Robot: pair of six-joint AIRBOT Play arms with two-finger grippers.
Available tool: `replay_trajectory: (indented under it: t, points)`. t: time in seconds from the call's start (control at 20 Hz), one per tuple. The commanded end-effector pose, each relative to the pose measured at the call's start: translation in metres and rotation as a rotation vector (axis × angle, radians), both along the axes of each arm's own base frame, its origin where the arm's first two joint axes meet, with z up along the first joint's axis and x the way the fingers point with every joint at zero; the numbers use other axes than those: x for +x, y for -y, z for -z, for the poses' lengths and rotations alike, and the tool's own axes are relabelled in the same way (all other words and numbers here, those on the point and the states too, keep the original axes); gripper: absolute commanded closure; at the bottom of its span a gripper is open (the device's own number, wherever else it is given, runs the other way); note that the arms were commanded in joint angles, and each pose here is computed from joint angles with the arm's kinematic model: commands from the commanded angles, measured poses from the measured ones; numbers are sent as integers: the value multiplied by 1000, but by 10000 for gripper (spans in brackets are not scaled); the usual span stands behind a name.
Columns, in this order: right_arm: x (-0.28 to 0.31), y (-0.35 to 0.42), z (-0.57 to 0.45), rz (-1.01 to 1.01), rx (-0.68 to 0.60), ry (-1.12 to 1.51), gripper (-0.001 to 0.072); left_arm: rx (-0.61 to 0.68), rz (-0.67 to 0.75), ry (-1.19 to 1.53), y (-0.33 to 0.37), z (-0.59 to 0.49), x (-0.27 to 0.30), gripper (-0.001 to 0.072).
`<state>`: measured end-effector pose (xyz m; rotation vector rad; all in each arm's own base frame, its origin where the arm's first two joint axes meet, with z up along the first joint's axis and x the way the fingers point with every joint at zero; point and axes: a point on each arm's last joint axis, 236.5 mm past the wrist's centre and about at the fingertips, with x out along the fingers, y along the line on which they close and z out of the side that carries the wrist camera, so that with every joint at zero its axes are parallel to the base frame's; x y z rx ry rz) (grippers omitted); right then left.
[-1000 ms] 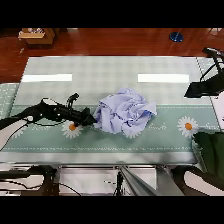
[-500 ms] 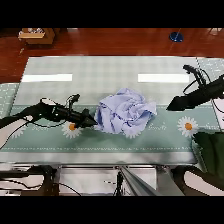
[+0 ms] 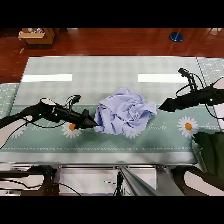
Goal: Fold the shirts.
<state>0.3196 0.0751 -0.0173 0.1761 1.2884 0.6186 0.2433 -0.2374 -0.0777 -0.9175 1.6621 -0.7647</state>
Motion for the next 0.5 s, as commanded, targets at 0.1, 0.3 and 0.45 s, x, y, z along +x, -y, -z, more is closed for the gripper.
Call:
replay_trajectory:
  t: [0.1,0.3,0.45]
  points:
    - [12,-20,10,-99,-102,98,105,-2,1,-2,0,0,0,682]
    - [-2,-24,23,-252,-239,98,105,-2,-1,-5,0,0,0,682]
    - [-7,-29,28,-330,-303,111,105,-3,0,-6,0,-1,-1,682]
